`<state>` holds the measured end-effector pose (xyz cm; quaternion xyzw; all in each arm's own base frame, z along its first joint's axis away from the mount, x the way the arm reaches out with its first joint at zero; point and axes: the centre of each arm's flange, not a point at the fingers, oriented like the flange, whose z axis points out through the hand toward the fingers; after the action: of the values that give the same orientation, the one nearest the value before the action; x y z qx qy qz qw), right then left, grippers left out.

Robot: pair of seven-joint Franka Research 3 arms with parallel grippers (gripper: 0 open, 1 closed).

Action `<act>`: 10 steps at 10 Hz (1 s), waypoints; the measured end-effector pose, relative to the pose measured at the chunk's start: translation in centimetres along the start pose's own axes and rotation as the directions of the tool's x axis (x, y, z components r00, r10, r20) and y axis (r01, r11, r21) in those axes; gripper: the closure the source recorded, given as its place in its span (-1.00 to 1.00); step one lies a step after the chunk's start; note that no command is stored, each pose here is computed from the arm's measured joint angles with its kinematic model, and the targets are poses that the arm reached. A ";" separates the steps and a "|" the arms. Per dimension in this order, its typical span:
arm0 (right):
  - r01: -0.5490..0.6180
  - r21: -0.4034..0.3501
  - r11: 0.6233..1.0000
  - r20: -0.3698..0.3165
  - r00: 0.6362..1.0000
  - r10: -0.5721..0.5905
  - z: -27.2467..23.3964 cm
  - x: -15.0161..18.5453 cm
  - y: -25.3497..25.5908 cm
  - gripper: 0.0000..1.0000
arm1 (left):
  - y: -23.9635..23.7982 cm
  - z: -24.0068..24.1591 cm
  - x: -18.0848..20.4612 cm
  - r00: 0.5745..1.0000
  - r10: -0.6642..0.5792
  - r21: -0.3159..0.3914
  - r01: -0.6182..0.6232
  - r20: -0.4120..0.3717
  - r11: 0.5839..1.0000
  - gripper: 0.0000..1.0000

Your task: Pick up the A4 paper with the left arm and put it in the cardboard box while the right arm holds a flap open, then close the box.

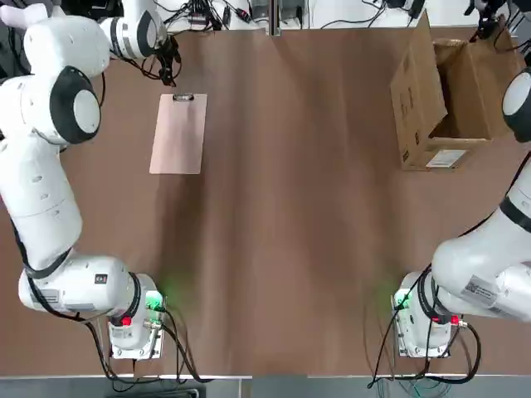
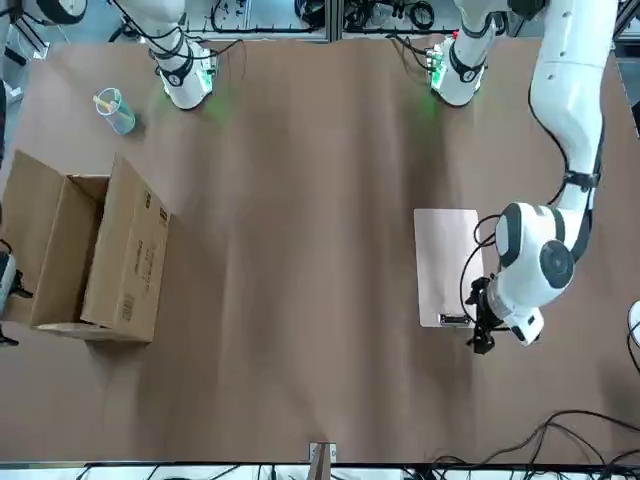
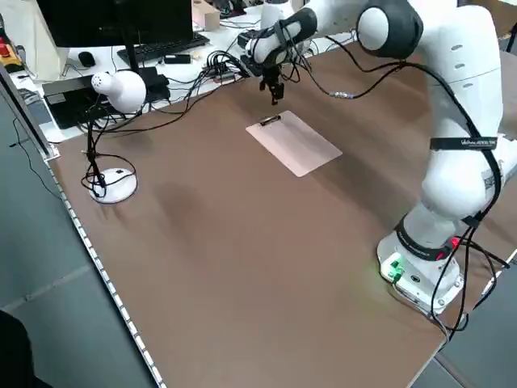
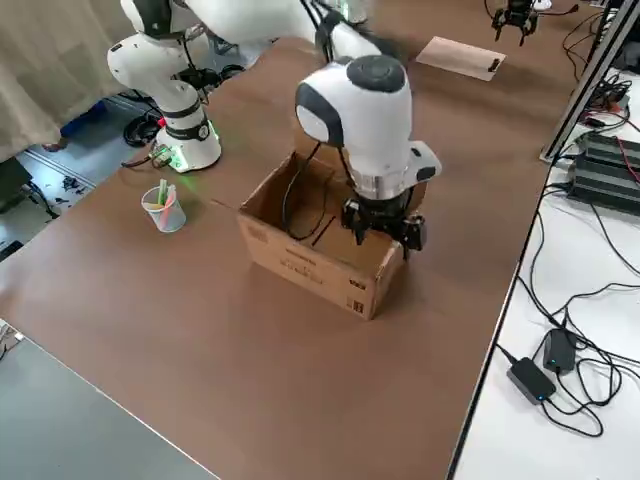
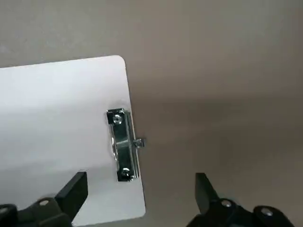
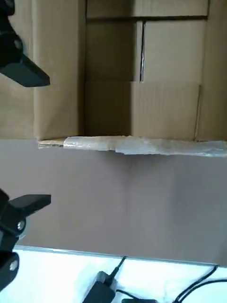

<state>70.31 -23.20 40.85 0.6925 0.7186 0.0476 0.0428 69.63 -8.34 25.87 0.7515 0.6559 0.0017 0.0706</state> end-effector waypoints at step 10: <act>-0.055 -0.030 0.998 -0.066 0.996 0.053 4.3 -1.4 0.1 -1.00 | -1.2 7.5 -0.4 1.000 -0.001 0.095 0.000 0.017 0.995 -1.00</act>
<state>70.98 -24.55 36.56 0.7091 0.6997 0.0827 0.0290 69.15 -9.40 18.32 0.7539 0.6548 -0.0359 0.0404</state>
